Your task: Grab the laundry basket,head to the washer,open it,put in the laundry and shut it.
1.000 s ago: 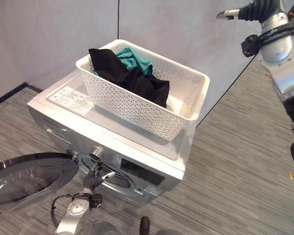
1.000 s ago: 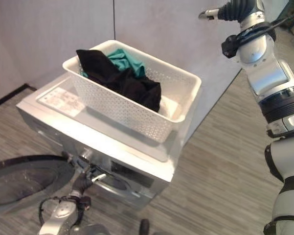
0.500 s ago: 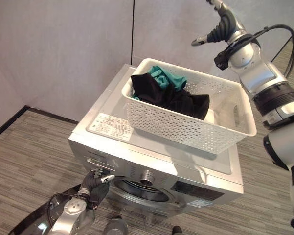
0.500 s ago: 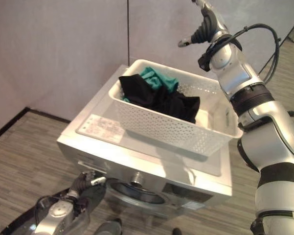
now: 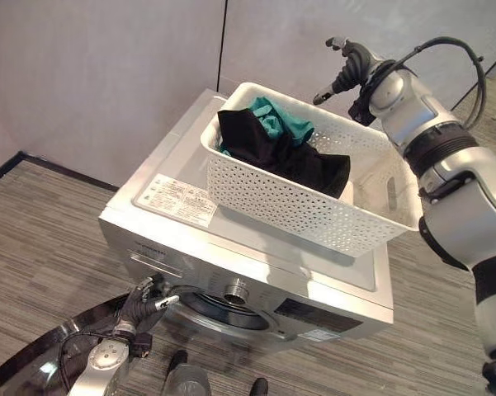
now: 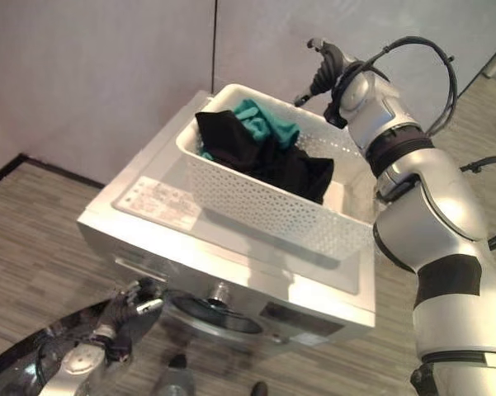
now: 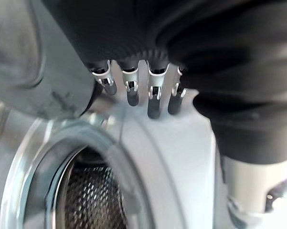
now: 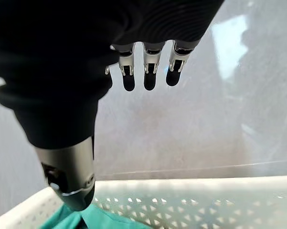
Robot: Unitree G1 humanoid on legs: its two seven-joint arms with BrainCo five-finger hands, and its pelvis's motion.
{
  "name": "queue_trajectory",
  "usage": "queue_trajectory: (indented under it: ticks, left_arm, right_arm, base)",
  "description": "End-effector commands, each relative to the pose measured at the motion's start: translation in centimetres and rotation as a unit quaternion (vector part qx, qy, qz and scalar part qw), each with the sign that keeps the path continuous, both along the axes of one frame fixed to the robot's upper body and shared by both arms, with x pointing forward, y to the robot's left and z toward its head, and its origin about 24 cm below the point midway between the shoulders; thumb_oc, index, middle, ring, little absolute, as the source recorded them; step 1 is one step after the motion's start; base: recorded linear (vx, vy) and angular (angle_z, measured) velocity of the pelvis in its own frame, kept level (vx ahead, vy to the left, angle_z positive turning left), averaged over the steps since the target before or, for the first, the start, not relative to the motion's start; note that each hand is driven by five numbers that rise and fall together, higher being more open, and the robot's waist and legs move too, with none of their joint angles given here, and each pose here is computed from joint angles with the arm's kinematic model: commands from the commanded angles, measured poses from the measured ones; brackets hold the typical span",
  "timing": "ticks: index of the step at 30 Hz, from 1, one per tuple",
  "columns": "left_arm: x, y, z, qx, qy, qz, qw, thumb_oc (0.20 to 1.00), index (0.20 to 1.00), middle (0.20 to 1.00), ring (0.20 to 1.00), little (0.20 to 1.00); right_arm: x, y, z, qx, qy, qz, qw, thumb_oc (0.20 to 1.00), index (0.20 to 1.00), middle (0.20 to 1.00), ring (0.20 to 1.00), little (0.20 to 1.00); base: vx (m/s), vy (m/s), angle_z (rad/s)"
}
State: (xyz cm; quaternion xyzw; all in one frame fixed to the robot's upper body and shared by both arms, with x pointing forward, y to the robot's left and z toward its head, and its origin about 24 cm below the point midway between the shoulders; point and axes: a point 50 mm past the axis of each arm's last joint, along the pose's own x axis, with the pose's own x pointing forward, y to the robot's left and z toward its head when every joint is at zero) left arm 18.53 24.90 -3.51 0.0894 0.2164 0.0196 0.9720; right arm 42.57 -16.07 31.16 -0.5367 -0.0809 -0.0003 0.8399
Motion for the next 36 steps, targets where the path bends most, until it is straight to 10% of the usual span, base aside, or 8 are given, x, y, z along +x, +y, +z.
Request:
queue_trajectory:
  ticks: [1, 13, 31, 32, 34, 36]
  left_arm:
    - [1.6, -2.6, 1.8, -0.031, -0.054, -0.056, 0.996, 1.000, 1.000, 1.000, 1.000, 1.000]
    - [1.4, -2.4, 1.5, -0.037, -0.047, -0.049, 0.997, 1.000, 1.000, 1.000, 1.000, 1.000]
    - [2.4, -2.4, 3.3, -0.066, -0.093, -0.034, 0.993, 1.000, 1.000, 1.000, 1.000, 1.000]
    - [2.4, -2.4, 3.4, -0.067, -0.096, -0.034, 0.992, 1.000, 1.000, 1.000, 1.000, 1.000]
    - [2.6, -2.5, 3.7, -0.073, -0.103, -0.032, 0.992, 1.000, 1.000, 1.000, 1.000, 1.000]
    - [2.6, -2.5, 3.7, -0.074, -0.102, -0.032, 0.991, 1.000, 1.000, 1.000, 1.000, 1.000]
  right_arm:
    - [-0.7, -0.1, 3.3, -0.020, -0.044, 0.007, 0.999, 1.000, 1.000, 1.000, 1.000, 1.000]
    - [-1.7, 4.7, 3.5, -0.026, -0.054, 0.112, 0.992, 1.000, 1.000, 1.000, 1.000, 1.000]
    - [-0.2, 2.4, 1.6, -0.006, -0.037, 0.025, 0.999, 1.000, 1.000, 1.000, 1.000, 1.000]
    - [-0.1, 2.2, 1.5, -0.004, -0.037, 0.020, 0.999, 0.843, 0.843, 0.843, 0.843, 0.843]
    - [0.1, 1.8, 0.8, -0.001, -0.024, 0.011, 1.000, 0.200, 0.200, 0.200, 0.200, 0.200]
    - [0.1, 2.3, 0.6, -0.001, -0.015, 0.023, 1.000, 0.200, 0.200, 0.200, 0.200, 0.200]
  base:
    - [-0.01, -0.042, -0.08]
    - [0.00, -0.027, -0.08]
    - [-0.04, -0.011, 0.09]
    - [-0.04, -0.014, 0.20]
    - [-0.04, -0.023, 0.24]
    - [-0.02, -0.009, 0.05]
